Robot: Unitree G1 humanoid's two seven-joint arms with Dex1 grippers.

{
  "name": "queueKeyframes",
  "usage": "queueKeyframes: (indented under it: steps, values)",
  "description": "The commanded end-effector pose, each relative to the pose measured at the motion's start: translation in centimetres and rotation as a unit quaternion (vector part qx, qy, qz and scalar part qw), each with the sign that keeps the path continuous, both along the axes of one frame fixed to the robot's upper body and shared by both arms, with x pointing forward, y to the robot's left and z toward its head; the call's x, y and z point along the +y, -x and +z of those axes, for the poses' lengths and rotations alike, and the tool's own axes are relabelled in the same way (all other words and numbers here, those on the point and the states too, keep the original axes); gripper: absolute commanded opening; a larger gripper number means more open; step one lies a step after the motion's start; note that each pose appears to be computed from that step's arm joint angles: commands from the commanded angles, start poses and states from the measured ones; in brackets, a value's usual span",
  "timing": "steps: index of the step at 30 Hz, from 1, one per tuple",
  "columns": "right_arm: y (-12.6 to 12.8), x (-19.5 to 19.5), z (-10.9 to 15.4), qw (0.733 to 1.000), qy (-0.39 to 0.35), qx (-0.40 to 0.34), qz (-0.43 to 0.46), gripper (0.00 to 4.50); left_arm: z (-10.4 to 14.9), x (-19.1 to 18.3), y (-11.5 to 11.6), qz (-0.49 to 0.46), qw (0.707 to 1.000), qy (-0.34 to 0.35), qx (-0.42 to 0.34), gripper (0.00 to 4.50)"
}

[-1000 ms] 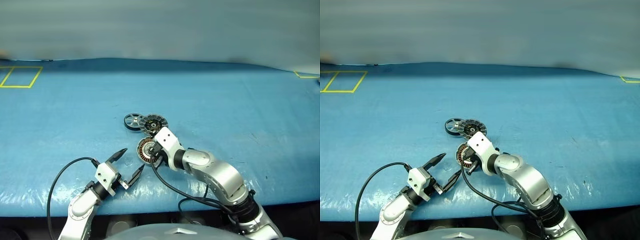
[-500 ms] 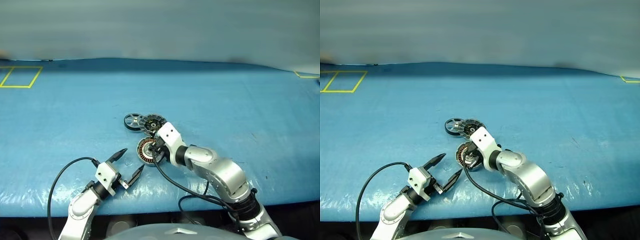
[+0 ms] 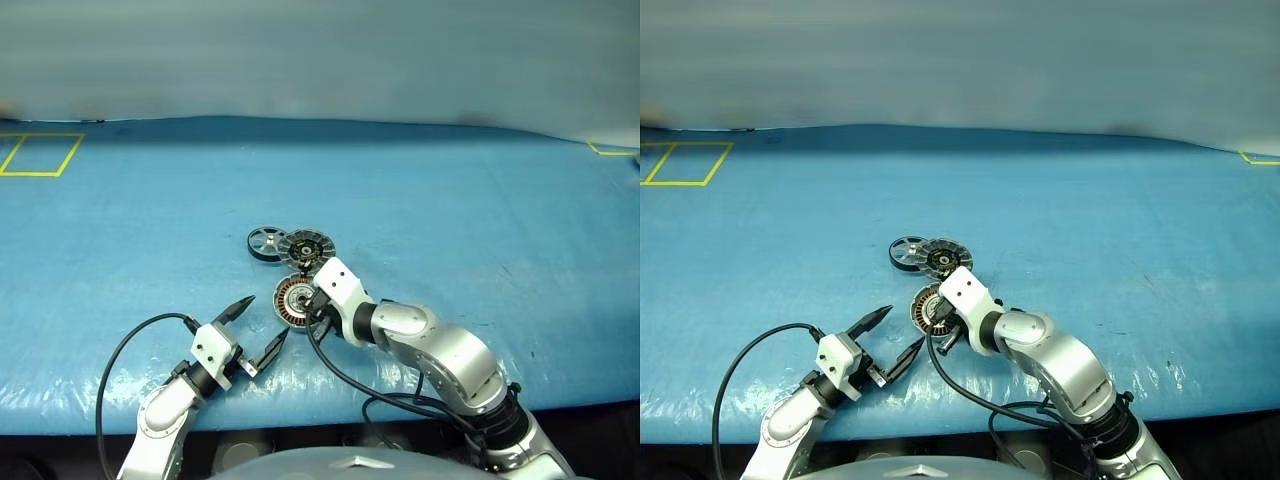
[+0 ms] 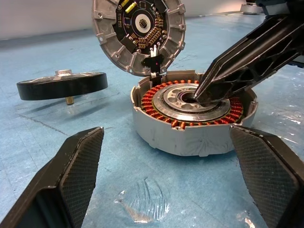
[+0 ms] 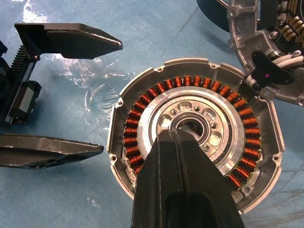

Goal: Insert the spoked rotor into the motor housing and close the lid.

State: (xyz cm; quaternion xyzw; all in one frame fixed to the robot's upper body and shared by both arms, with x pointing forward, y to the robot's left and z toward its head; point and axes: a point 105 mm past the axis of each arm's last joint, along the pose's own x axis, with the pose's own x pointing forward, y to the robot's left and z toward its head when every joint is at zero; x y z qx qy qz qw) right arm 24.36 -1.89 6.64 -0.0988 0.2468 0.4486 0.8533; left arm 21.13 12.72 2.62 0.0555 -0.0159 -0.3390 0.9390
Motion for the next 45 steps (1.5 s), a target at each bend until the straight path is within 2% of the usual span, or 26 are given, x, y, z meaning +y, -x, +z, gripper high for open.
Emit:
queueKeyframes:
  steps: [1, 10, 13, 15, 19, 26, 34, 37, 41, 45]
  values:
    - [0.2, 0.3, 0.9, 1.0, -0.019, -0.007, 0.005, 0.02, 0.2, -0.3, 0.1, -0.005, 1.0, 0.004, -0.007, 4.5]
    - [0.5, 0.0, 4.6, 0.996, -0.055, -0.056, 0.038, 0.02, 0.2, 0.3, 0.0, 0.018, 1.0, 0.002, -0.001, 4.5]
    - [0.7, -0.6, 5.3, 0.993, -0.075, -0.076, 0.044, 0.02, 0.9, 1.6, -0.9, 0.05, 0.999, 0.01, 0.01, 4.5]
    - [1.0, -0.8, 5.0, 0.993, -0.079, -0.078, 0.049, 0.02, 1.3, 2.7, -1.9, 0.084, 0.996, 0.019, 0.028, 4.5]
    - [0.5, -0.9, 2.9, 0.997, -0.032, -0.066, 0.023, 0.02, 2.8, 3.5, -3.0, 0.092, 0.995, 0.037, 0.012, 4.5]
    - [-0.8, 0.2, 0.9, 0.998, -0.01, -0.053, -0.011, 0.02, 3.0, 3.3, -3.0, 0.074, 0.997, 0.025, 0.009, 4.5]
    - [-1.4, 0.1, 0.1, 0.999, 0.009, -0.046, -0.028, 0.02, 3.0, 3.4, -2.7, 0.078, 0.996, 0.025, 0.02, 4.5]
    - [-1.2, 0.0, 0.7, 0.999, -0.004, -0.039, -0.025, 0.02, 3.3, 3.6, -3.0, 0.086, 0.995, 0.029, 0.031, 4.5]
    - [-0.6, 0.4, 2.9, 0.997, -0.066, -0.048, -0.007, 0.02, 3.8, 4.1, -3.6, 0.082, 0.994, 0.043, 0.056, 4.5]
    - [-0.1, -0.4, 4.3, 0.994, -0.088, -0.067, 0.004, 0.02, 4.5, 4.2, -4.5, 0.041, 0.996, 0.029, 0.074, 4.5]
